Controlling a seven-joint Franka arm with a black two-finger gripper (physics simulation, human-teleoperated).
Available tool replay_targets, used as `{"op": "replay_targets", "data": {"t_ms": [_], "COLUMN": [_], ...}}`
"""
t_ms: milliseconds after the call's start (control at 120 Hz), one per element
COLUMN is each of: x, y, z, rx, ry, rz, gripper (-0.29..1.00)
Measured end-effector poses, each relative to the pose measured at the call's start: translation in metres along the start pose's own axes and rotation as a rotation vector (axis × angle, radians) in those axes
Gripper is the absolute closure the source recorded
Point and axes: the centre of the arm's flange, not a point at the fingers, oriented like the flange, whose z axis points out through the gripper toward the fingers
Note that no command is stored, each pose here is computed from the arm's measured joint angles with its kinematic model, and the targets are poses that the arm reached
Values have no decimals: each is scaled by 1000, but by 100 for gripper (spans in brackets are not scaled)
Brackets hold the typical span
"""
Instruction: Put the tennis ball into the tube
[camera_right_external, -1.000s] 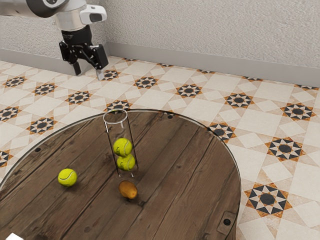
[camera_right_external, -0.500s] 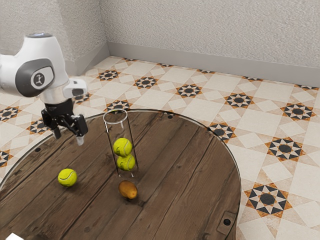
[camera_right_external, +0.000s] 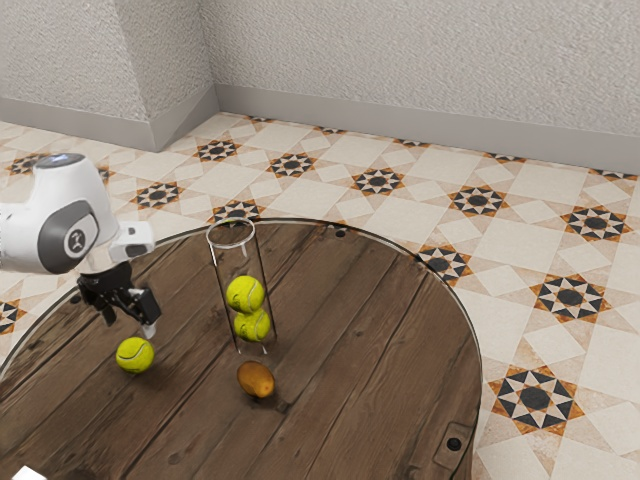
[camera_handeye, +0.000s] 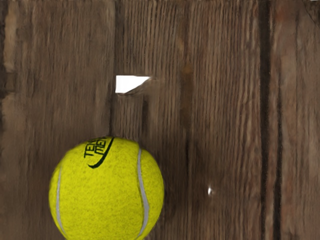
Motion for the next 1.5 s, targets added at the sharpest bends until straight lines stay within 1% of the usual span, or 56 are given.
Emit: {"op": "replay_targets", "data": {"t_ms": [400, 583, 775, 942, 1192, 1375, 1500], "x": [4, 14, 13, 8, 9, 9, 5], "y": [-32, -19, -29, -32, -27, -27, -22], "z": [59, 76, 78, 82, 82, 86, 65], "rx": [-5, -4, 2, 1, 2, 1, 15], "ry": [-19, -17, -3, -9, -6, -10, 23], "rz": [25, 82, 82, 87, 111, 116, 125], "gripper": [0, 0, 0, 0, 18, 24, 31]}}
